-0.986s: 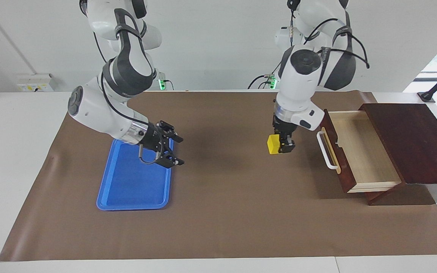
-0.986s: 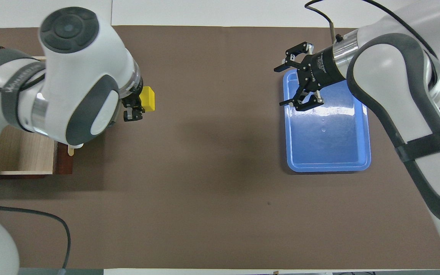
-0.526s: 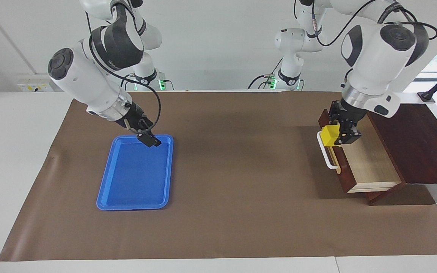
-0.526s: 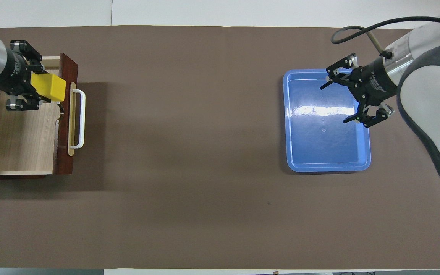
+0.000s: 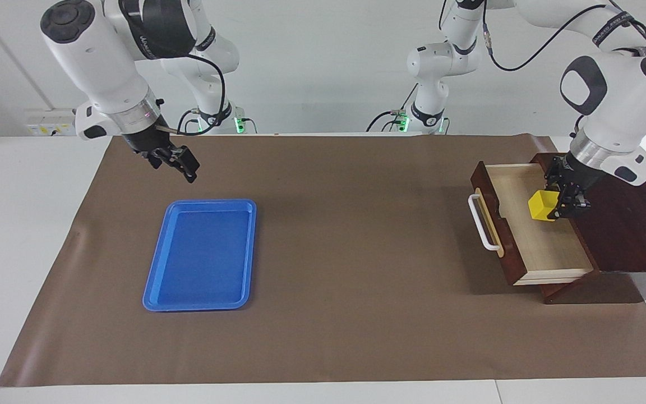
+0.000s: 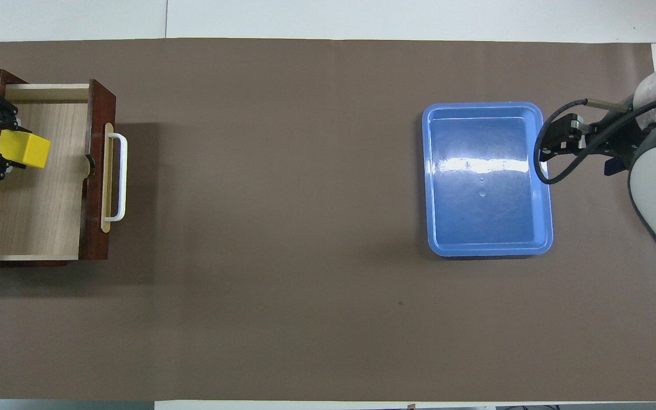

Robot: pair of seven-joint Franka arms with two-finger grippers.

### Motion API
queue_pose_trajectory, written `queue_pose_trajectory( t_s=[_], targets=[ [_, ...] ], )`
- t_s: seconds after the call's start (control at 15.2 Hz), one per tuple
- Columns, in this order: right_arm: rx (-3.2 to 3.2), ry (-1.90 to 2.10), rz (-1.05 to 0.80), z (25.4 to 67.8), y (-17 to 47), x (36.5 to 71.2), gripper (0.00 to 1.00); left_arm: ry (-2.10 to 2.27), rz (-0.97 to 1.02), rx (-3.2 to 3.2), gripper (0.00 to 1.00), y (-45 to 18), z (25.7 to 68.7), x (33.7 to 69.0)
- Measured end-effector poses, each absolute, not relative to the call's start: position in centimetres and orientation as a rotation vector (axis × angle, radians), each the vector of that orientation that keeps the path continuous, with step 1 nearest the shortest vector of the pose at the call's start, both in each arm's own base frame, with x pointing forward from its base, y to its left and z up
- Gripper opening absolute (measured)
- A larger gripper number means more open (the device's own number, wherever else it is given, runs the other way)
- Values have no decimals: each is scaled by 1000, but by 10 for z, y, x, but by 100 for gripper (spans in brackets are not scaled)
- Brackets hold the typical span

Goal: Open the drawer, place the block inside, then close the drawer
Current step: 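Push the drawer shut with the left gripper while the right gripper returns to rest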

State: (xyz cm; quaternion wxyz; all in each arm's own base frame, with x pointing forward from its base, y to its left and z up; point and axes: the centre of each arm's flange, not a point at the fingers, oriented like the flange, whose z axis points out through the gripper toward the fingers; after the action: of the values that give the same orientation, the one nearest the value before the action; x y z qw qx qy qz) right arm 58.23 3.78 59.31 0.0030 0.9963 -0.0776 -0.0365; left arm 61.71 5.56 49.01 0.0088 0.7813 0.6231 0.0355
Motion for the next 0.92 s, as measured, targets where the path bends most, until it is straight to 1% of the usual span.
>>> queue_pose_trajectory(
  t_s=[0.26,0.53,0.79,0.85,0.92],
  targets=[
    [3136,-117,-110,593,21,583,100,2009,67,2411,56,51,455,608],
    [3139,-109,-59,596,22,587,100,2083,66,2344,56,40,448,601],
    [3129,-1,-63,596,20,587,100,2073,73,2350,57,36,433,584],
    [3126,22,-63,596,20,587,100,2071,77,2349,63,36,432,581],
    [3124,32,-64,596,19,587,100,2069,83,2347,72,35,433,580]
  ],
)
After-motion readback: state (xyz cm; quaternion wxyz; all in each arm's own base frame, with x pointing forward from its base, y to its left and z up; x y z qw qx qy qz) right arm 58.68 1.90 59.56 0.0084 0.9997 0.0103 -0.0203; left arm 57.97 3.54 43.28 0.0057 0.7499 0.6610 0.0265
